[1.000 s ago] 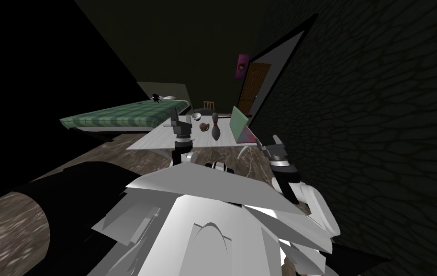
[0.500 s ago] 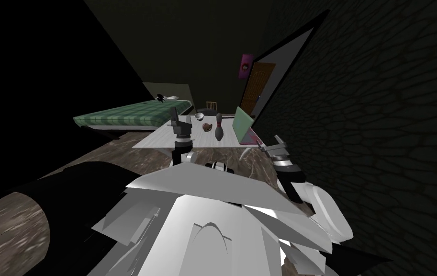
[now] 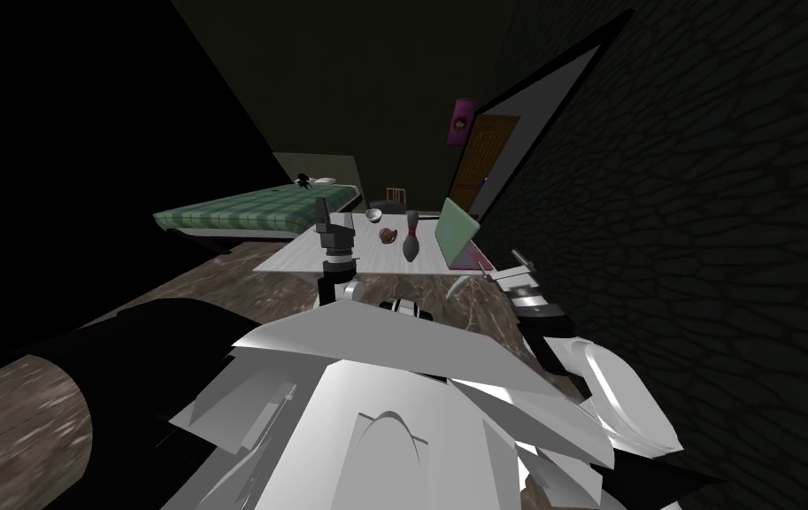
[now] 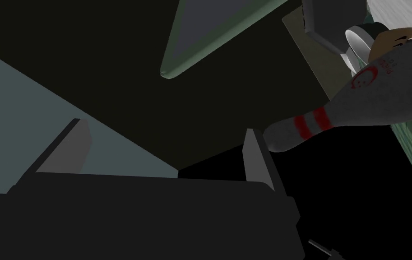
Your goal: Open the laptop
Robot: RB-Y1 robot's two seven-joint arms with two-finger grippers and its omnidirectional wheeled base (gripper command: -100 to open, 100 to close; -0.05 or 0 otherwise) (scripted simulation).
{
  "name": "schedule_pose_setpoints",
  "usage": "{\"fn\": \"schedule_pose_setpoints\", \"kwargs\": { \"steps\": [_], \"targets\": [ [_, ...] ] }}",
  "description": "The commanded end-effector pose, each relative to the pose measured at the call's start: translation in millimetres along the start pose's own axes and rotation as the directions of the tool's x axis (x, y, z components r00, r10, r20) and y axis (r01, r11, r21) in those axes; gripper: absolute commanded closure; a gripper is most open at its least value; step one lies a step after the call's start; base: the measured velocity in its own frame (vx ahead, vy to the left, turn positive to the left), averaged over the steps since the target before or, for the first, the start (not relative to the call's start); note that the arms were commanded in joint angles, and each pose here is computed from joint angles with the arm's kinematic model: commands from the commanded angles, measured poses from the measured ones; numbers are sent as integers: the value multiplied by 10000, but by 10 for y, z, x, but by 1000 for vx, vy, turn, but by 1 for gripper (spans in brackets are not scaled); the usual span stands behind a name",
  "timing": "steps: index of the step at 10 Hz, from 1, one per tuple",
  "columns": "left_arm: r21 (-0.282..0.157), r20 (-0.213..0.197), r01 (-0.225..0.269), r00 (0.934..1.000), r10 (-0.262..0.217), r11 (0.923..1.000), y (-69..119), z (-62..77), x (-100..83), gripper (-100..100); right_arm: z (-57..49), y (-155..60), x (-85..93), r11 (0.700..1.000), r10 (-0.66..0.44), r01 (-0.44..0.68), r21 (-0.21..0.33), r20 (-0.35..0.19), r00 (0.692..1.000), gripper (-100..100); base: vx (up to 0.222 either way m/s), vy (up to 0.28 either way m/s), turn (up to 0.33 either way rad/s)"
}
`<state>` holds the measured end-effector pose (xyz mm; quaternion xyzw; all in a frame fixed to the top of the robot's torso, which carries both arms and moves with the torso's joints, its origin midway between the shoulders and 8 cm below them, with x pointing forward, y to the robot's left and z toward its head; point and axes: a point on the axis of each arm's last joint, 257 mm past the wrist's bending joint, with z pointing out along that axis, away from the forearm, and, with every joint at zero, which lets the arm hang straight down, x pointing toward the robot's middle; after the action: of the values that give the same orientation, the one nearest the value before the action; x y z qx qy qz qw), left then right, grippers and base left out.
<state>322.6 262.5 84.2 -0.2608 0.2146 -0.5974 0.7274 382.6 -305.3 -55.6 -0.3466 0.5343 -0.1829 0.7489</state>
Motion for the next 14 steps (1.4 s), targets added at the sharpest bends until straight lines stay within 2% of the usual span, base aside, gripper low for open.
{"fn": "schedule_pose_setpoints", "kwargs": {
  "steps": [1,2,3,4,5,7,8,9,10,12,13,14],
  "targets": [
    [0,0,1,10000,-1,10000,0,0,0,0,-6,-60,119,9929,-1182,1176,-185,-329,9925,-100,9,45,39],
    [0,0,0,10000,0,10000,0,0,0,0,-18,-122,216,9772,-2113,2095,-358,-562,9758,-100,24,59,75],
    [0,0,0,10000,0,10000,0,0,0,0,-19,-119,221,9758,-2173,2154,-377,-577,9744,-100,15,48,45],
    [0,0,0,10000,0,10000,0,0,0,0,-31,-190,316,9513,-3069,3031,-568,-780,9485,-100,19,56,79],
    [0,0,0,10000,0,10000,0,0,0,0,-32,-187,322,9490,-3138,3098,-592,-794,9462,-100,14,45,46],
    [0,0,0,10000,0,10000,0,0,0,0,-56,-352,492,8784,-4766,4674,-996,-1102,8722,-100,9,60,107],
    [0,0,1,10000,-1,10000,0,0,0,0,-58,-346,508,8693,-4928,4827,-1065,-1127,8628,-100,15,58,33],
    [0,0,0,10000,0,10000,0,0,0,0,-70,-436,586,8212,-5694,5558,-1293,-1234,8127,-100,20,57,57],
    [0,0,0,10000,0,10000,0,0,0,0,-71,-435,590,8188,-5729,5590,-1309,-1238,8102,-100,15,45,44],
    [0,0,0,10000,0,10000,0,0,0,0,-89,-620,713,7140,-6996,6786,-1724,-1350,7017,-100,17,51,93],
    [0,0,0,10000,0,10000,0,0,0,0,-92,-619,725,7040,-7096,6875,-1780,-1353,6915,-100,19,49,34],
    [0,0,0,10000,0,10000,0,0,0,0,-100,-710,776,6437,-7649,7389,-1993,-1365,6295,-100,19,47,65]
  ]
}}
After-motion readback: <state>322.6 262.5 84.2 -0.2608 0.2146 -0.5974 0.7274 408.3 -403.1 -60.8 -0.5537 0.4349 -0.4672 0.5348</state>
